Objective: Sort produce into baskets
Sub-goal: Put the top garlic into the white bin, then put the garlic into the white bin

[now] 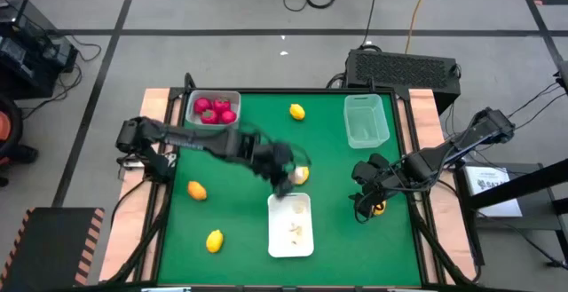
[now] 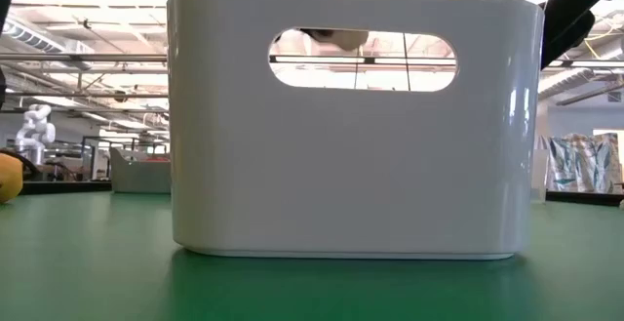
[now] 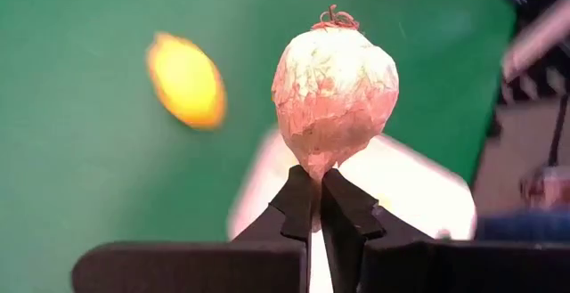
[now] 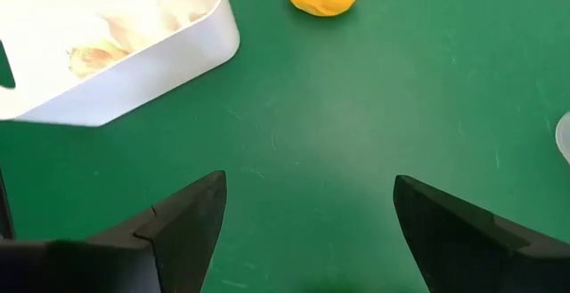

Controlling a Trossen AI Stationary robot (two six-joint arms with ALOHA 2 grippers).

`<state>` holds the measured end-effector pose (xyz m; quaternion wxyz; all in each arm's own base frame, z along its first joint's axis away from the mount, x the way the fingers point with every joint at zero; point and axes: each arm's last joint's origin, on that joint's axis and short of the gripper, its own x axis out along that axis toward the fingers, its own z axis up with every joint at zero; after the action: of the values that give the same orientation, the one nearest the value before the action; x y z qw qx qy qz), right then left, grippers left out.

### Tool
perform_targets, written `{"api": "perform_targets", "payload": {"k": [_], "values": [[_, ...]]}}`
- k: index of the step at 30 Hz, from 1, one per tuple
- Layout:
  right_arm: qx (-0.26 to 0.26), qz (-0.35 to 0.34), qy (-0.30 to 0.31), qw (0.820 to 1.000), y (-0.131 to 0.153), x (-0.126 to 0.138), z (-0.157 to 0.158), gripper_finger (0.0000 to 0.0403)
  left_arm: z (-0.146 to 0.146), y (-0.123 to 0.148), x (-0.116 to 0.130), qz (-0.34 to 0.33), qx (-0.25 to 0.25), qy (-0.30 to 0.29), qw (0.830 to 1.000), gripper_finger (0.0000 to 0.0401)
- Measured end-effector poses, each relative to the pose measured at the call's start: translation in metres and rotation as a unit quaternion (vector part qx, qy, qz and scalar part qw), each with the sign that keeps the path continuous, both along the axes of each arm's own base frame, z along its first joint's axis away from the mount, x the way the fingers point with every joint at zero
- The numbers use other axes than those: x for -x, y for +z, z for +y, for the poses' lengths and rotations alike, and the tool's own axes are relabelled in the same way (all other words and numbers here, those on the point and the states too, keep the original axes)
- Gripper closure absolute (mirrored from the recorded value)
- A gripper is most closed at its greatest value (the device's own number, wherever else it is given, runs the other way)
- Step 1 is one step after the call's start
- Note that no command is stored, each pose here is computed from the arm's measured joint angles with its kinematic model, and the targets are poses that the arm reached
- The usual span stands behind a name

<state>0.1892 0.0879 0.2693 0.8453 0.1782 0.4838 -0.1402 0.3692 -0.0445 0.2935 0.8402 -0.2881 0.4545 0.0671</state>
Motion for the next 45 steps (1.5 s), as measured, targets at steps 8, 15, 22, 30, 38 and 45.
{"api": "perform_targets", "payload": {"k": [8, 15, 22, 30, 38, 45], "values": [[0.005, -0.027, 0.036, 0.999, 0.003, -0.005, 0.003, 0.0090, -0.083, -0.023, 0.006, 0.024, -0.007, -0.064, 0.998, 0.0386], [-0.044, -0.054, 0.043, 0.997, 0.007, -0.011, 0.008, 0.0090, -0.099, -0.052, 0.000, 0.063, -0.027, -0.068, 0.995, 0.0386], [-0.101, -0.086, -0.012, 0.991, 0.011, -0.016, 0.011, 0.0090, -0.099, -0.059, -0.002, 0.072, -0.050, -0.111, 0.990, 0.0373], [-0.144, -0.080, -0.038, 0.986, 0.011, -0.010, 0.022, 0.0090, -0.094, -0.057, 0.001, 0.073, -0.084, -0.166, 0.980, 0.0290], [-0.147, -0.083, -0.082, 0.982, 0.010, -0.005, 0.026, 0.0090, -0.079, -0.054, 0.008, 0.115, -0.099, -0.188, 0.970, 0.0233], [-0.130, 0.024, -0.278, 0.952, -0.004, 0.018, 0.011, 0.0090, -0.048, -0.014, 0.019, 0.152, -0.124, -0.175, 0.965, 0.0231]]}}
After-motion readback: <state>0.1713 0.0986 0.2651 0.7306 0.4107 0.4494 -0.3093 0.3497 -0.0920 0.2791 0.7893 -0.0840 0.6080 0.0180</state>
